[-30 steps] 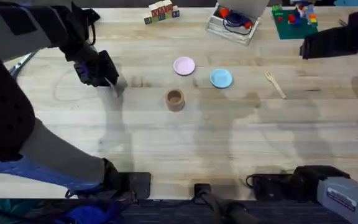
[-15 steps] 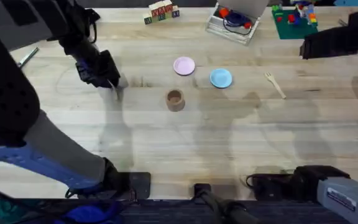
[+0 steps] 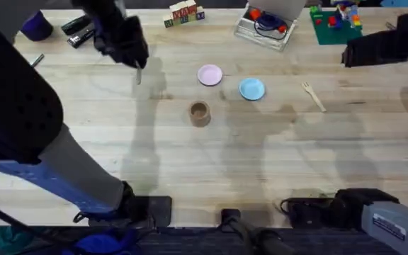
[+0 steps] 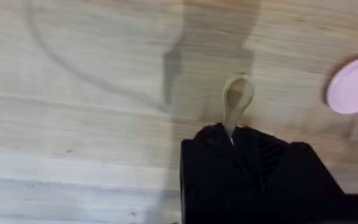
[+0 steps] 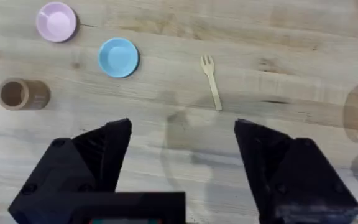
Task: Pick up a utensil and set it on the pink plate, then put the other utensil in the container.
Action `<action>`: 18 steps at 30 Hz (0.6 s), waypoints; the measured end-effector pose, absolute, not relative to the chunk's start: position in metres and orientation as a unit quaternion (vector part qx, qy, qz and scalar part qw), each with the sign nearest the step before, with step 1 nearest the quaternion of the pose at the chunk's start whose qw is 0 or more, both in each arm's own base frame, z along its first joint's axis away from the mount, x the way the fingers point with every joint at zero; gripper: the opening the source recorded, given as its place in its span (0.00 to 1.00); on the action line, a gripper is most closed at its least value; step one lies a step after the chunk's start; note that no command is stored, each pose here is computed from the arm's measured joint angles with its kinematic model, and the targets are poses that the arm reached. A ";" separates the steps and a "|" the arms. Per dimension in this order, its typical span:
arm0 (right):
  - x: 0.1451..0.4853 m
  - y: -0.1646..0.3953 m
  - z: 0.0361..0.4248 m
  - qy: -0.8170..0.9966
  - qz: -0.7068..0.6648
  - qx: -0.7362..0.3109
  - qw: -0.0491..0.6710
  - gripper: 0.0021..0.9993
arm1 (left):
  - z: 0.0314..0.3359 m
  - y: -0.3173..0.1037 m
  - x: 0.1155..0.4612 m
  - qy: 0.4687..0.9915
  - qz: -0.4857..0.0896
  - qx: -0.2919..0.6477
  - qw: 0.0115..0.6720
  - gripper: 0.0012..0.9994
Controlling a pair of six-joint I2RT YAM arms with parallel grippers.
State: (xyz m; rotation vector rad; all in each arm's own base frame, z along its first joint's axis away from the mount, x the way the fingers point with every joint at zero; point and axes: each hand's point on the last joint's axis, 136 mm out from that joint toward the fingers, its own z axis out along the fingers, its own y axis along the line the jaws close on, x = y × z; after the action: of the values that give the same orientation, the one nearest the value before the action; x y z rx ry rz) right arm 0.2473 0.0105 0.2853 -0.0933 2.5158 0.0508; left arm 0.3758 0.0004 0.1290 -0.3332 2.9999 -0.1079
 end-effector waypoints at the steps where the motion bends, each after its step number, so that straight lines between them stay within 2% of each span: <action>1: 0.247 0.011 0.285 0.951 0.019 -0.035 0.307 1.00 | 0.136 -0.006 0.379 0.992 -0.037 -0.098 0.067 0.04; 10: 0.247 0.011 0.285 0.951 0.019 -0.035 0.307 1.00 | 0.172 -0.060 0.393 0.993 -0.046 -0.014 0.109 0.04; 18: 0.247 0.011 0.285 0.951 0.019 -0.035 0.307 1.00 | 0.174 -0.097 0.386 0.992 -0.052 0.035 0.110 0.04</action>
State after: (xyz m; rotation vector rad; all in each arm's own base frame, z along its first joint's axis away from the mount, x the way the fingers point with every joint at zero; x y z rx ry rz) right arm 0.2472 0.0105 0.2853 -0.0933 2.5157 0.0508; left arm 0.3863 -0.0970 0.1742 0.1030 2.9145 -0.1526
